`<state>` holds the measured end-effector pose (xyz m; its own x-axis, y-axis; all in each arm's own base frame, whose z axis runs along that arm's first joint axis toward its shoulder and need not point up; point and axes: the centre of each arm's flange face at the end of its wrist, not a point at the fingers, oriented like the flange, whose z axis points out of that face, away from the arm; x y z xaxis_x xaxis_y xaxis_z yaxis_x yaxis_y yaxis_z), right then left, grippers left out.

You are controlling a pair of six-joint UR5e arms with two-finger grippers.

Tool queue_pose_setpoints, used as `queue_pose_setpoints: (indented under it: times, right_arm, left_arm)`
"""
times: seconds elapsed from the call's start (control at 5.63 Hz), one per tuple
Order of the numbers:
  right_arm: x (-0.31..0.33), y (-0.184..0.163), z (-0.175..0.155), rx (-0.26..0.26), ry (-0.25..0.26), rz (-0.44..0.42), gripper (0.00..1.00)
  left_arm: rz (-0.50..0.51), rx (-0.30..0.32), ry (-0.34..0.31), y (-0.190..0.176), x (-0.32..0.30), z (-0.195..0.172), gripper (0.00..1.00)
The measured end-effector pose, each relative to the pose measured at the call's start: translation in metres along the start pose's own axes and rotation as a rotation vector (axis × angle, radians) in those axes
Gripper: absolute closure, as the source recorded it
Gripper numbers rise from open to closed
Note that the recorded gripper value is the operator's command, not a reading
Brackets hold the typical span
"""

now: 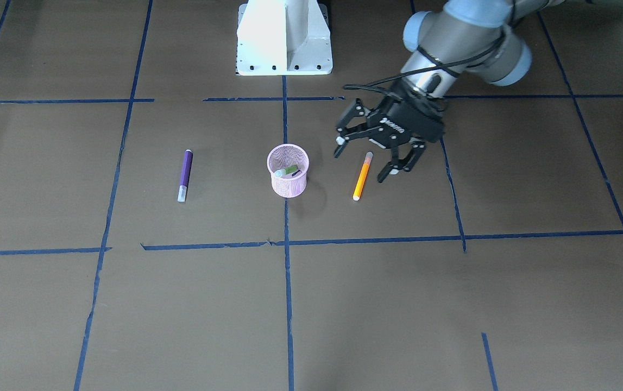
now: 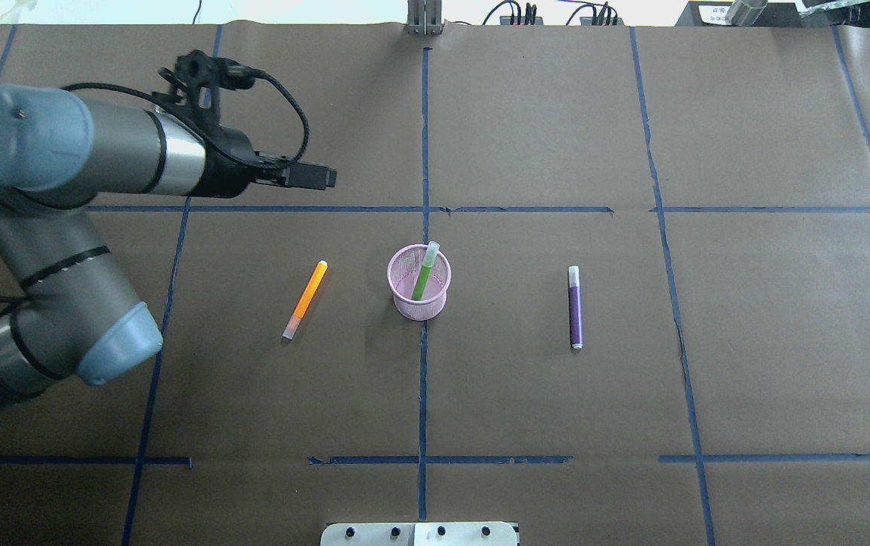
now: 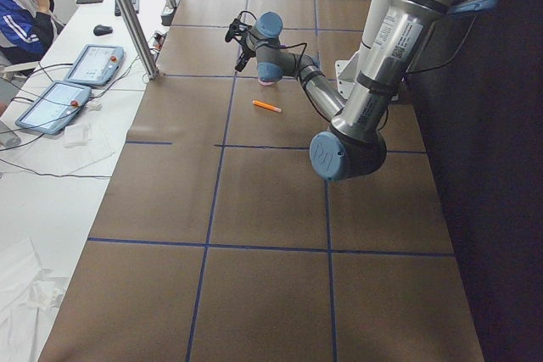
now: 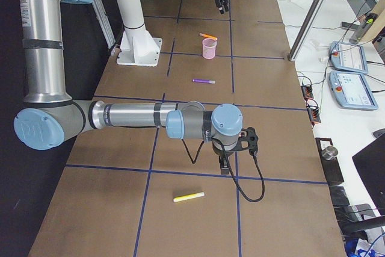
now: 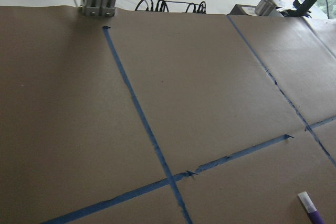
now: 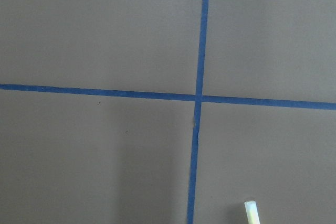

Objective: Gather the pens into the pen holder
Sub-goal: 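Withdraw the left gripper away from the pen cup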

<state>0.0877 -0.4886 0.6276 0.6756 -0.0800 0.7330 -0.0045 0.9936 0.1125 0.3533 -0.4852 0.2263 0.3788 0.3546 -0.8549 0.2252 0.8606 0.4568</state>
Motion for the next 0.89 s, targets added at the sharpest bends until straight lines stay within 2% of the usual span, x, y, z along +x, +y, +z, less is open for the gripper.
queue_pose_setpoints:
  times: [0.36, 0.53, 0.89]
  right_arm:
    - [0.025, 0.025, 0.044, -0.022, 0.064, -0.039, 0.0]
    - [0.049, 0.048, 0.075, -0.031, 0.072, -0.053, 0.0]
    - [0.086, 0.087, 0.136, -0.025, 0.064, -0.115, 0.0]
  left_arm:
    - [-0.02, -0.13, -0.058, 0.005, -0.073, -0.065, 0.0]
    - [-0.024, -0.171, -0.077, 0.017, -0.109, -0.085, 0.0]
    - [-0.015, -0.206, -0.105, 0.036, -0.146, -0.1, 0.0]
